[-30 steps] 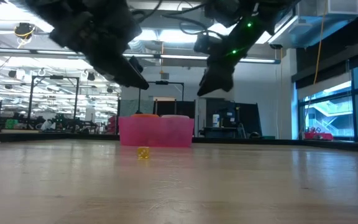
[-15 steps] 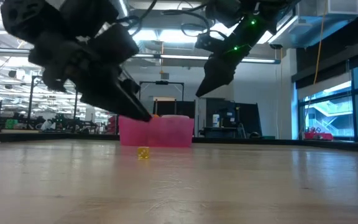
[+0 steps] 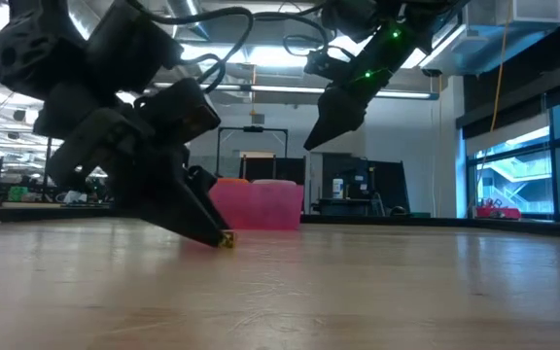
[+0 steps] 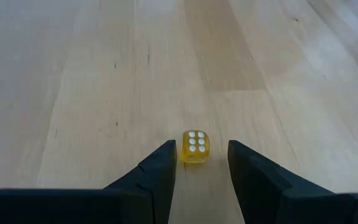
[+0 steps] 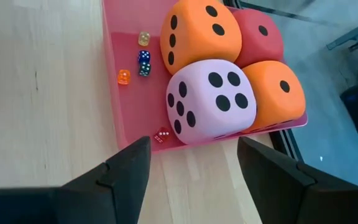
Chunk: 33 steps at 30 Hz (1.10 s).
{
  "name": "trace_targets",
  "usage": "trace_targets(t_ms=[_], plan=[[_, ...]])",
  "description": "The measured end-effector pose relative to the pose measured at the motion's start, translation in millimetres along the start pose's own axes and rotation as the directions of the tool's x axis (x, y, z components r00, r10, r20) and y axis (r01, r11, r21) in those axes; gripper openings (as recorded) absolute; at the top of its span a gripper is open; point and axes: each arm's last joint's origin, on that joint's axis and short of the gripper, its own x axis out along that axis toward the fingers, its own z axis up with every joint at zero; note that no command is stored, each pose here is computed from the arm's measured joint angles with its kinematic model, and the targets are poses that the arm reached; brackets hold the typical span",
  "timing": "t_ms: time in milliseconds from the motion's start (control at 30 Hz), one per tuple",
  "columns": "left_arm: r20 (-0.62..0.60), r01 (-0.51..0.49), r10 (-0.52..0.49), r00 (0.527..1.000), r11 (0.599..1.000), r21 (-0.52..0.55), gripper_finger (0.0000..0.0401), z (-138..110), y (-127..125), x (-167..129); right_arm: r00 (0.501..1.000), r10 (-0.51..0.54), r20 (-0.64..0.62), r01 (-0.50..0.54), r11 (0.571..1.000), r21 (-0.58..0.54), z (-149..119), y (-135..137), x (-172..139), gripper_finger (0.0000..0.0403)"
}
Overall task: Pick & Place Dice
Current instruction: Put the small yellow dice into the bin
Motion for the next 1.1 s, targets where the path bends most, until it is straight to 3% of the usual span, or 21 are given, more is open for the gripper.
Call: trace_targets(t_ms=[200, 467, 800, 933, 1100], plan=[[0.0, -0.079, 0.079, 0.997, 0.997, -0.01, 0.0134, -5.9, -0.7, 4.9, 1.0, 0.0, 0.0, 0.0, 1.0, 0.001, 0.0, 0.0, 0.0, 0.0241], [0.0, -0.114, 0.114, 0.993, 0.993, -0.018, 0.0075, -6.2, 0.6, 4.7, 1.0, 0.001, 0.0, -0.001, 0.998, 0.063, 0.0, 0.0, 0.0, 0.0241], [0.055, -0.264, 0.266, 0.962, 0.964, -0.041, 0.0049, 15.1, 12.8, -15.3, 1.0, 0.001, 0.0, -0.001, 0.995, 0.101, 0.1, 0.0, 0.1, 0.0241], [0.066, -0.406, 0.407, 0.911, 0.913, -0.033, 0.0053, 30.2, 29.3, -35.1, 1.0, 0.001, 0.0, -0.001, 0.995, 0.104, 0.1, 0.0, 0.1, 0.0241], [0.072, -0.638, 0.641, 0.764, 0.768, -0.061, 0.0053, 47.1, 62.6, -66.7, 1.0, -0.001, 0.015, -0.002, 0.989, 0.147, 1.6, -0.2, 0.2, 0.0241]])
